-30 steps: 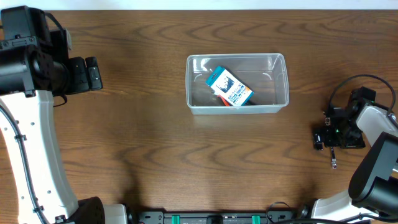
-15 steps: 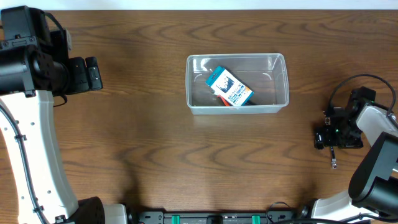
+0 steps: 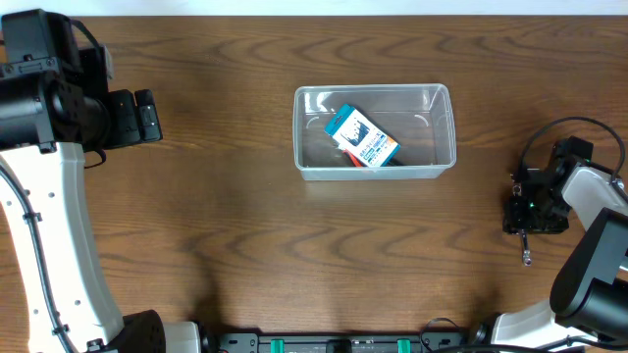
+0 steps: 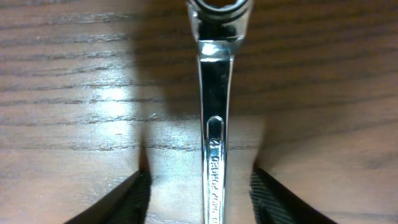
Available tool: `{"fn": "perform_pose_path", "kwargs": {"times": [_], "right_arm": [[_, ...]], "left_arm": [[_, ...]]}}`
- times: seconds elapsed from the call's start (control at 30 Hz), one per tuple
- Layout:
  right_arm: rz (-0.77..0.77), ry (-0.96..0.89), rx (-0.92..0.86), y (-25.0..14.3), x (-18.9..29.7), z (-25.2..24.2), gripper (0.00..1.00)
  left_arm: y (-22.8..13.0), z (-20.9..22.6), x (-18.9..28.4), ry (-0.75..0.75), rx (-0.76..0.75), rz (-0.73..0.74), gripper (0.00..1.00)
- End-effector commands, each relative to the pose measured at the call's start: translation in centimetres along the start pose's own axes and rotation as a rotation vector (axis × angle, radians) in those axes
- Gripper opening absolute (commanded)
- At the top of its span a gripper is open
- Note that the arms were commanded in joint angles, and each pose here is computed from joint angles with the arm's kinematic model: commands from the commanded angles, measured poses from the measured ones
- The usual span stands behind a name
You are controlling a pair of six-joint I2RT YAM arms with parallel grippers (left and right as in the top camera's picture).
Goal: Pack container
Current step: 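Lower the right gripper onto the chrome wrench shaft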
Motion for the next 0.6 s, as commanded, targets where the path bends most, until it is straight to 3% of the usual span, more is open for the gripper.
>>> {"fn": "perform_pose_path", "kwargs": {"times": [0.0, 0.57], "right_arm": [[0.025, -0.021, -0.004, -0.69, -0.63, -0.18, 0.49], [-0.002, -0.026, -0.005, -0.06, -0.62, -0.30, 0.25]], "left_arm": [[0.32, 0.20, 0.32, 0.005, 0.012, -0.013, 0.98], [0.32, 0.20, 0.32, 0.005, 0.012, -0.013, 0.98]]}}
Point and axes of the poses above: each gripper's point midway between its finger pads, its own x axis back along the fingers, its own z axis along the line the jaws close on, y = z × x, the point moved 1 cm from there along x, back along the fingers, and after that the axes turned 12 degrees about -x, right-handed, at the moved point
